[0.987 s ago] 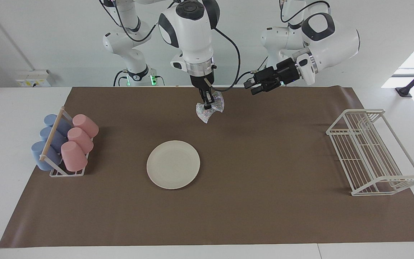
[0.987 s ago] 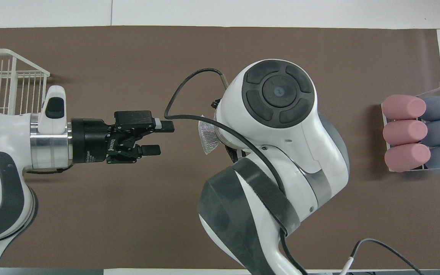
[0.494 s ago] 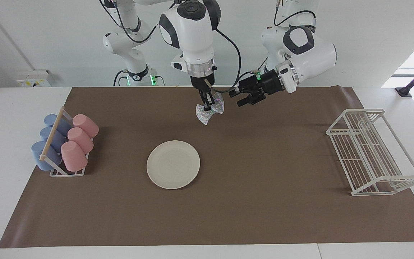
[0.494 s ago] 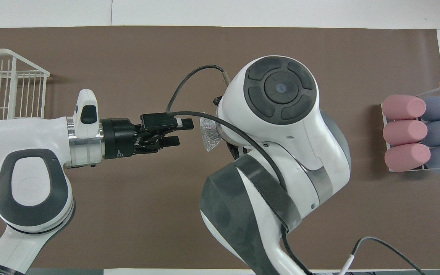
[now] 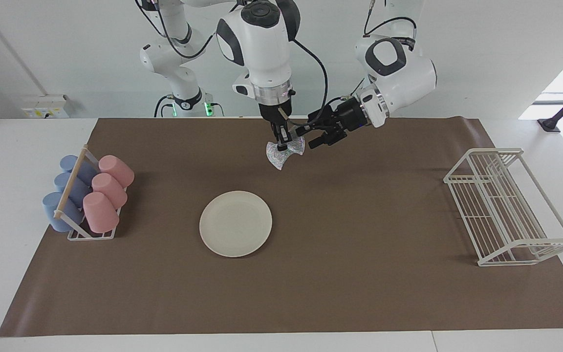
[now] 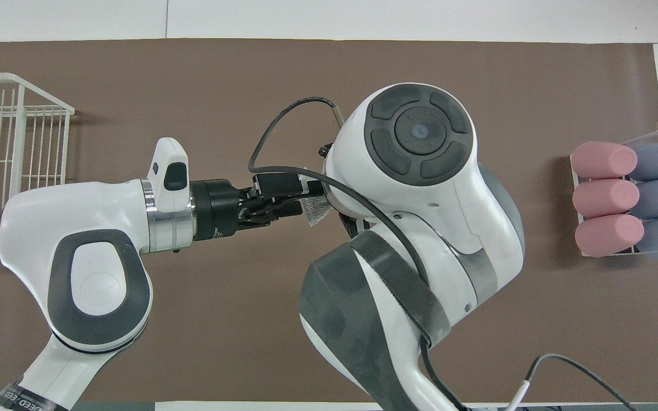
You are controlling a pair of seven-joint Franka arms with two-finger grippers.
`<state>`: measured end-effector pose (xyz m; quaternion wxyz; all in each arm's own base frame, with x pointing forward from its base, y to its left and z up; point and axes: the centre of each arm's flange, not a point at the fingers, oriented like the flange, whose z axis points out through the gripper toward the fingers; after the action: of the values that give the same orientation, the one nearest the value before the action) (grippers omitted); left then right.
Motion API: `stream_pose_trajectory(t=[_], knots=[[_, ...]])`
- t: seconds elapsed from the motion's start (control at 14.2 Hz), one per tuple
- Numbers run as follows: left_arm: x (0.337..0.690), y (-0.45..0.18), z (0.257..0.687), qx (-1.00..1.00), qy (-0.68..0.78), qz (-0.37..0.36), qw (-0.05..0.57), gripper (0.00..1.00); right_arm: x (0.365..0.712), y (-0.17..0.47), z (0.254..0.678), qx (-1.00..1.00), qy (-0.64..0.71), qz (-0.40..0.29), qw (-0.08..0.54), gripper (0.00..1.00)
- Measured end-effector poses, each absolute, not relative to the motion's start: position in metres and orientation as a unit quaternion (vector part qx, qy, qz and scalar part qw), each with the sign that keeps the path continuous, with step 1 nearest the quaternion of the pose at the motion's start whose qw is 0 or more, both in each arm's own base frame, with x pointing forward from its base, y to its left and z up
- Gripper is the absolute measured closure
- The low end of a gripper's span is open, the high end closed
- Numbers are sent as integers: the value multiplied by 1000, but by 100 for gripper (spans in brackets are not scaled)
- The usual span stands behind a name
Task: Wipe plate with sponge
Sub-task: 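Bring the scrubber to the left gripper and hand it over, then carry the scrubber to the rack with the left gripper while the right gripper retracts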
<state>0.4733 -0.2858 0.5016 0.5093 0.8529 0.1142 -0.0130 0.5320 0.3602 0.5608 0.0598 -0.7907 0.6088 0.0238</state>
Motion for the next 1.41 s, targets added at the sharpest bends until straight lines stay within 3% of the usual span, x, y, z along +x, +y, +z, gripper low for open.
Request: stream_pose_trajectory(t=[0.28, 0.42, 0.71, 0.78, 1.13, 1.34, 1.41], knots=[[474, -286, 503, 849, 134, -27, 511, 77, 532, 360, 559, -791, 609, 24, 59, 93], [474, -287, 505, 847, 138, -32, 512, 96, 533, 361, 558, -791, 609, 24, 58, 93], [473, -287, 504, 846, 137, -49, 513, 96, 530, 359, 558, -816, 576, 27, 47, 93], [472, -287, 503, 846, 136, -54, 513, 96, 529, 358, 558, -827, 559, 29, 41, 86], [487, -253, 501, 842, 152, -63, 513, 96, 551, 298, 568, -872, 488, 31, 30, 36], [503, -206, 499, 858, 157, -67, 485, 96, 570, 212, 588, -915, 400, 35, 26, 4], [508, -187, 500, 864, 158, -67, 473, 96, 574, 173, 598, -930, 365, 37, 27, 0]])
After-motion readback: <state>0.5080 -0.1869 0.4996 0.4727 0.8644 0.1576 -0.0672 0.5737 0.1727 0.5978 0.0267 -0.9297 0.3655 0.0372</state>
